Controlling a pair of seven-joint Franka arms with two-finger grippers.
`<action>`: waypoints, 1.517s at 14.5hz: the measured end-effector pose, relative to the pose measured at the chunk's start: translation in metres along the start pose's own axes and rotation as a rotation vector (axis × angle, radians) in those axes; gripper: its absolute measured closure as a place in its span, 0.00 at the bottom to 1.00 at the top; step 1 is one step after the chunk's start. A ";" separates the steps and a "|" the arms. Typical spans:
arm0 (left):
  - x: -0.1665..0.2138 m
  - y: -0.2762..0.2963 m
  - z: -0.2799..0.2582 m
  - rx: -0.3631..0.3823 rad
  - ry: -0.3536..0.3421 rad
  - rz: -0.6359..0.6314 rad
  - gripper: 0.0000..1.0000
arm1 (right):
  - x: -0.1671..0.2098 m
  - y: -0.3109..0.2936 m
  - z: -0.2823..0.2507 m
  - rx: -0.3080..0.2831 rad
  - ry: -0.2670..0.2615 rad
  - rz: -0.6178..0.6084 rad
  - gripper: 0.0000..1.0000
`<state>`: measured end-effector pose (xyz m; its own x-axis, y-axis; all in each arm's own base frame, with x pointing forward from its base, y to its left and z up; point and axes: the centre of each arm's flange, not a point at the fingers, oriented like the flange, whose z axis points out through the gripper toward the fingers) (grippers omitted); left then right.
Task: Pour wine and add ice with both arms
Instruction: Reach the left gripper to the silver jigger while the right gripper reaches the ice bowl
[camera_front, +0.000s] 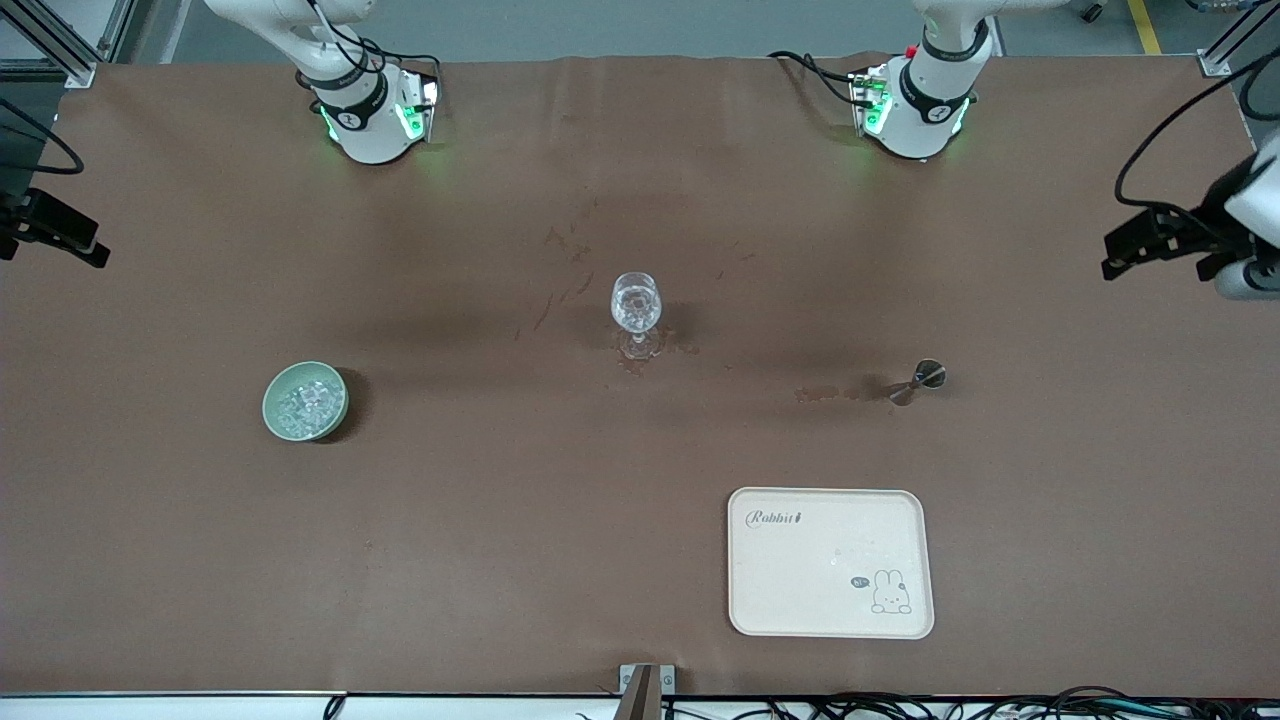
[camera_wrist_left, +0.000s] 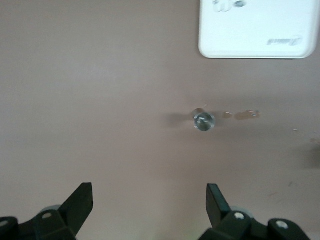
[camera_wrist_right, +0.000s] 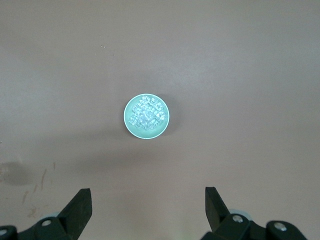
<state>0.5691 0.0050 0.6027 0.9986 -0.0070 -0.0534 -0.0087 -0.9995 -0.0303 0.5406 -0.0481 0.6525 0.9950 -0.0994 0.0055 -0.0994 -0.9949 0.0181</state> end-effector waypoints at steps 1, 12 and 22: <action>0.008 -0.020 0.016 -0.005 -0.029 -0.033 0.00 | 0.000 0.000 0.000 0.000 0.001 0.000 0.00; 0.055 -0.115 0.197 -0.195 -0.343 -0.519 0.00 | 0.052 -0.004 0.184 0.038 -0.034 0.004 0.00; 0.052 -0.133 0.395 -0.652 -0.766 -0.928 0.15 | 0.049 -0.011 0.364 0.024 -0.005 0.002 0.07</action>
<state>0.6014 0.1501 0.2099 0.3430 0.4727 -0.8117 0.8807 -0.4623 0.1030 0.5917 -0.0485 0.2884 0.9949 -0.1013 0.0010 -0.1013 -0.9948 -0.0062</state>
